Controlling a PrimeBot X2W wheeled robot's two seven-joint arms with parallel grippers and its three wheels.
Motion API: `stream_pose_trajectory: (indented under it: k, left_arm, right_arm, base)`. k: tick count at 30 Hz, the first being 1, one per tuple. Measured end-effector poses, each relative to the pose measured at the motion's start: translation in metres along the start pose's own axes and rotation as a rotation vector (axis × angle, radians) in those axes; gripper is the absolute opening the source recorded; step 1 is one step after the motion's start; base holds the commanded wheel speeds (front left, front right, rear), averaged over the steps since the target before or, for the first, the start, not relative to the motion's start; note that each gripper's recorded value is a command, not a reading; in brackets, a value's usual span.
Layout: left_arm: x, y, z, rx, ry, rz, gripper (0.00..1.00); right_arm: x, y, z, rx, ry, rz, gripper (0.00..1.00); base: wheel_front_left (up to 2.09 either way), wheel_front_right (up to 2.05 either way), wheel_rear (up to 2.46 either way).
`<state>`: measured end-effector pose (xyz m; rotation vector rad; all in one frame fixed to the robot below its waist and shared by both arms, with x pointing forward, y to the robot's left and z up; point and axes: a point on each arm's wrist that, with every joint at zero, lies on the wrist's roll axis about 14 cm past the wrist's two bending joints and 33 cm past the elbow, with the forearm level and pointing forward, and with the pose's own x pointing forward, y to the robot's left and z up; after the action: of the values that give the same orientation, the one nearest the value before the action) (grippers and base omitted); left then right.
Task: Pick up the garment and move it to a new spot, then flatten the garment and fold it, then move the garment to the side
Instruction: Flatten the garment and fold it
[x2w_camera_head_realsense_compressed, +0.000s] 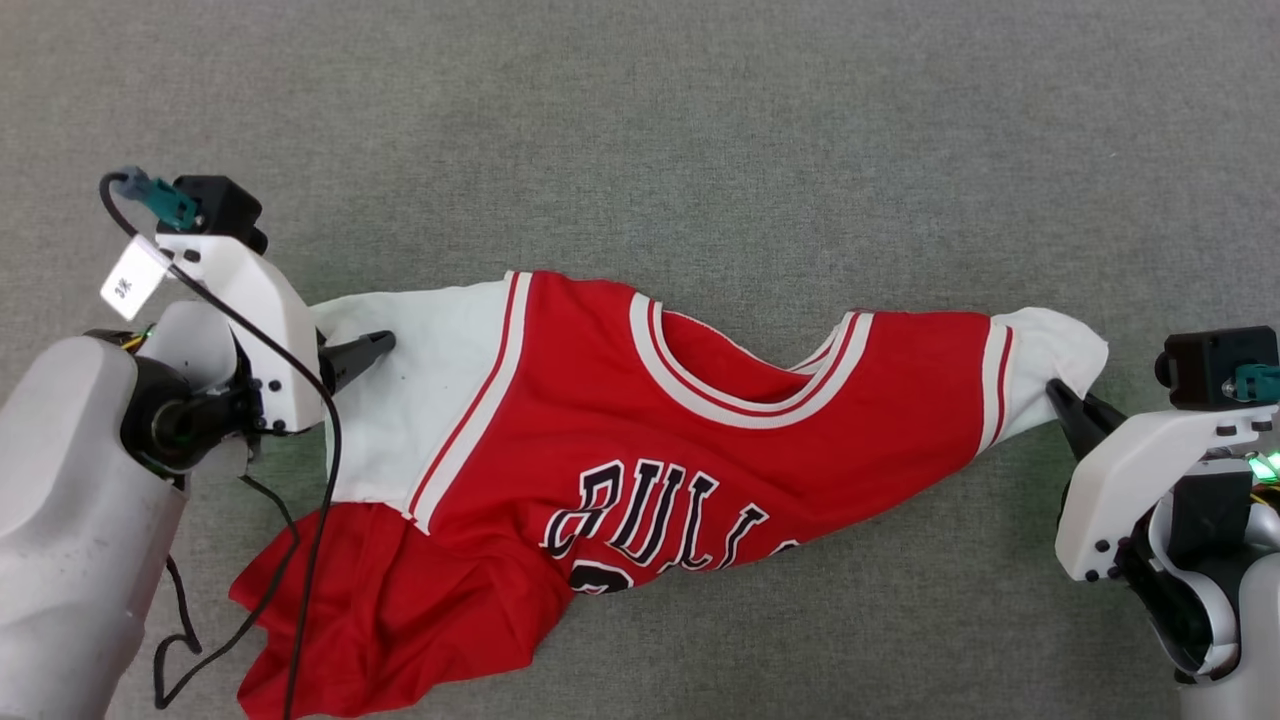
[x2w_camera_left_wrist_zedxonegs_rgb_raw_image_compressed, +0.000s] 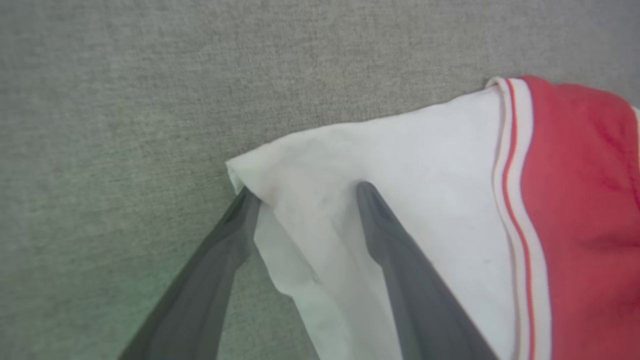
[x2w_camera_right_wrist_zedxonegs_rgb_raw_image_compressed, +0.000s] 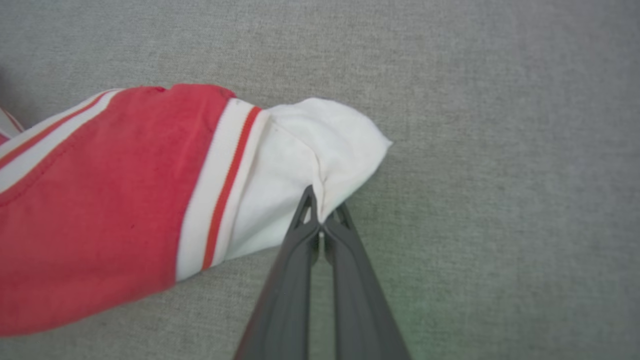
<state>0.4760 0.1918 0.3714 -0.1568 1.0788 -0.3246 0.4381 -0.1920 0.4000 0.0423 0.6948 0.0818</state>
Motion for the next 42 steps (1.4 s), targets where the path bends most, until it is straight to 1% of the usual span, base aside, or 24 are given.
stream_pose_trajectory:
  k: [1, 2, 4, 9, 13, 16, 18, 20, 25, 28, 33, 39, 42]
  left_arm:
    - [0.003, -0.001, -0.002, -0.004, 0.020, -0.006, 1.00]
    - [0.005, -0.001, -0.004, -0.006, 0.037, -0.008, 0.89]
    - [0.009, -0.003, -0.006, -0.024, 0.061, -0.026, 0.00]
    - [0.015, -0.010, -0.011, -0.038, 0.048, -0.045, 0.00]
    - [0.012, -0.005, -0.006, -0.002, -0.030, -0.010, 0.00]
    - [0.002, -0.001, 0.008, 0.051, -0.119, 0.028, 0.00]
    - [-0.010, 0.001, 0.027, 0.106, -0.210, 0.065, 0.00]
    - [-0.026, 0.002, 0.047, 0.139, -0.295, 0.090, 0.00]
    - [-0.077, 0.004, 0.096, 0.195, -0.504, 0.171, 0.00]
    - [-0.116, 0.002, 0.130, 0.214, -0.661, 0.217, 0.00]
    - [-0.175, -0.014, 0.180, 0.270, -0.914, 0.266, 0.00]
    - [-0.204, -0.030, 0.235, 0.341, -1.087, 0.268, 0.00]
    - [-0.218, -0.033, 0.261, 0.367, -1.168, 0.281, 0.00]
  right_arm:
    - [0.000, -0.002, -0.001, 0.002, 0.003, -0.004, 0.00]
    - [0.001, -0.003, -0.002, 0.005, 0.006, -0.007, 0.00]
    - [0.002, -0.004, -0.004, 0.008, 0.008, -0.010, 0.00]
    - [0.003, -0.003, -0.003, 0.018, 0.001, -0.009, 0.00]
    - [0.002, -0.006, 0.009, 0.008, -0.044, -0.019, 0.00]
    - [0.000, -0.009, 0.023, -0.012, -0.086, -0.031, 0.00]
    - [-0.003, -0.013, 0.033, -0.024, -0.111, -0.043, 0.00]
    - [-0.006, -0.013, 0.046, -0.051, -0.138, -0.047, 0.00]
    - [-0.018, -0.006, 0.101, -0.128, -0.250, -0.036, 0.00]
    - [-0.024, 0.000, 0.132, -0.163, -0.303, -0.026, 0.00]
    - [-0.034, 0.001, 0.191, -0.171, -0.403, -0.031, 0.00]
    - [-0.028, -0.003, 0.264, -0.160, -0.529, -0.052, 0.00]
    - [-0.027, -0.006, 0.300, -0.176, -0.603, -0.082, 0.00]
  base:
    - [0.00, 0.00, 0.00]
    - [0.00, 0.00, 0.00]
    - [0.00, 0.00, 0.00]
    - [0.00, 0.00, 0.00]
    - [0.00, 0.00, 0.00]
    - [0.00, 0.00, 0.00]
    - [0.00, 0.00, 0.00]
    - [0.00, 0.00, 0.00]
    - [0.00, 0.00, 0.00]
    - [0.00, 0.00, 0.00]
    - [0.00, 0.00, 0.00]
    - [0.00, 0.00, 0.00]
    - [0.00, 0.00, 0.00]
